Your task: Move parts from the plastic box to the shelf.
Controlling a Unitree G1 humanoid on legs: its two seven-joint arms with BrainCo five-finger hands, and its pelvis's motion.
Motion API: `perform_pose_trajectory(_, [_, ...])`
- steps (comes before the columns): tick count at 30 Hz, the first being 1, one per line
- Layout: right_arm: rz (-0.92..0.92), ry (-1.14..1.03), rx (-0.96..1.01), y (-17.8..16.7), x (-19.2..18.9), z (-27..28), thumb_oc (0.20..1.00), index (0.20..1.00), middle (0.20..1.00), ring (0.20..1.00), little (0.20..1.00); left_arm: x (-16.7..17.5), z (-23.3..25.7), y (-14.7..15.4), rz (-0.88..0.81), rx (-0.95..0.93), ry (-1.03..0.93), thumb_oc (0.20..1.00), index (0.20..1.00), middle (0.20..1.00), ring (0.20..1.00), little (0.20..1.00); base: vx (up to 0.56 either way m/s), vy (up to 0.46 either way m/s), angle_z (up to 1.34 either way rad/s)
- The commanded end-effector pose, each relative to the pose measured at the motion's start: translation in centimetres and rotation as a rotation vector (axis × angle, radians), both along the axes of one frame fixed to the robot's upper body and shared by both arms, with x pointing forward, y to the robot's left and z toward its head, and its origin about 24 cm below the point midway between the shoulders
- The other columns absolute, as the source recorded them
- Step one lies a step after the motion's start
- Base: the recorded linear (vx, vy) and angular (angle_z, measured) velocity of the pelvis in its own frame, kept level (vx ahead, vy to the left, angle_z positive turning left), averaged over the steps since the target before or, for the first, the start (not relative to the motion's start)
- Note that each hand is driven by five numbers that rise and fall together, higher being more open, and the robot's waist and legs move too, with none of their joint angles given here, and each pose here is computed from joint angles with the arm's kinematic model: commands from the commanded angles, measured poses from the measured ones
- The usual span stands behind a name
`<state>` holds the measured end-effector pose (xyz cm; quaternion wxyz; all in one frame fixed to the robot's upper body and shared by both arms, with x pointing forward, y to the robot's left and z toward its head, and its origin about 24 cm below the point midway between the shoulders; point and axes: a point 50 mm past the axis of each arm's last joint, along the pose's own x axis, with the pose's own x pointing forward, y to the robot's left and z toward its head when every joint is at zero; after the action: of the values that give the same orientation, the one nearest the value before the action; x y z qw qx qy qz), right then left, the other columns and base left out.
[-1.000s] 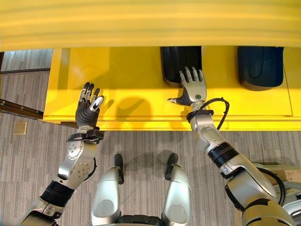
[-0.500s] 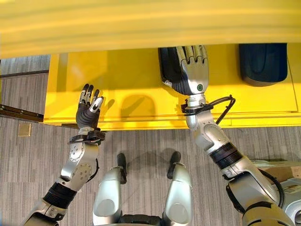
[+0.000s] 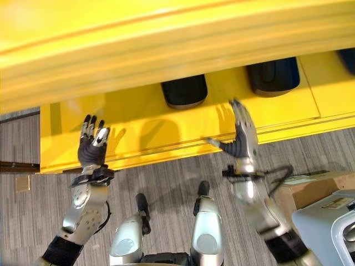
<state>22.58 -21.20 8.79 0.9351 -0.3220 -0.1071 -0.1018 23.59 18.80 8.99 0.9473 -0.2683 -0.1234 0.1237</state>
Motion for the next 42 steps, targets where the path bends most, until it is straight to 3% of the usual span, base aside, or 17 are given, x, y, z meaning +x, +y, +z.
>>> perform_pose_trajectory(1, [0.168,-0.072,0.189,1.0,-1.0,1.6,1.000,1.000,1.000,1.000,1.000,-1.7,0.9,1.0,-0.014,0.111,-0.080,1.000,1.000,1.000,1.000,1.000,0.04,-0.060,-0.14])
perform_pose_trajectory(9, [0.032,0.062,0.428,-1.0,-2.7,-1.0,1.000,1.000,1.000,1.000,1.000,-3.3,-1.4,1.9,-0.026,0.152,0.038,1.000,1.000,1.000,1.000,1.000,0.00,-0.068,-0.06])
perform_pose_trajectory(15, [0.019,0.111,0.550,-0.2,-1.5,-1.9,1.000,1.000,1.000,1.000,1.000,-3.2,-1.9,1.0,-0.089,0.173,0.069,1.000,1.000,1.000,1.000,1.000,-0.11,-0.218,0.05])
perform_pose_trajectory(22, [0.033,0.231,0.695,0.7,0.0,-3.6,1.000,1.000,1.000,1.000,1.000,-3.4,-2.8,-0.9,-0.327,0.299,0.064,1.000,1.000,1.000,1.000,1.000,-0.05,-0.191,0.07])
perform_pose_trajectory(25, [-0.011,0.310,0.732,0.3,0.1,-5.3,1.000,1.000,1.000,1.000,1.000,-4.4,-5.3,-3.0,-0.640,0.410,0.113,1.000,1.000,1.000,1.000,1.000,-0.04,-0.176,0.00])
perform_pose_trajectory(27, [-0.042,0.292,0.720,-0.8,0.3,-5.7,1.000,1.000,1.000,1.000,1.000,-4.4,-6.3,-3.6,-0.753,0.430,0.143,1.000,1.000,1.000,1.000,1.000,-0.06,-0.059,0.08])
perform_pose_trajectory(35, [-0.099,0.377,0.779,0.8,0.4,-8.0,1.000,1.000,1.000,1.000,1.000,-4.4,-6.9,-4.1,-0.899,0.624,0.131,1.000,1.000,1.000,1.000,1.000,-0.02,0.149,-0.28])
perform_pose_trajectory(42, [-0.178,0.424,0.787,0.6,-0.2,-9.1,1.000,1.000,1.000,1.000,1.000,-3.5,-6.9,-4.7,-0.921,0.668,0.113,1.000,1.000,1.000,1.000,1.000,-0.08,0.139,-0.41])
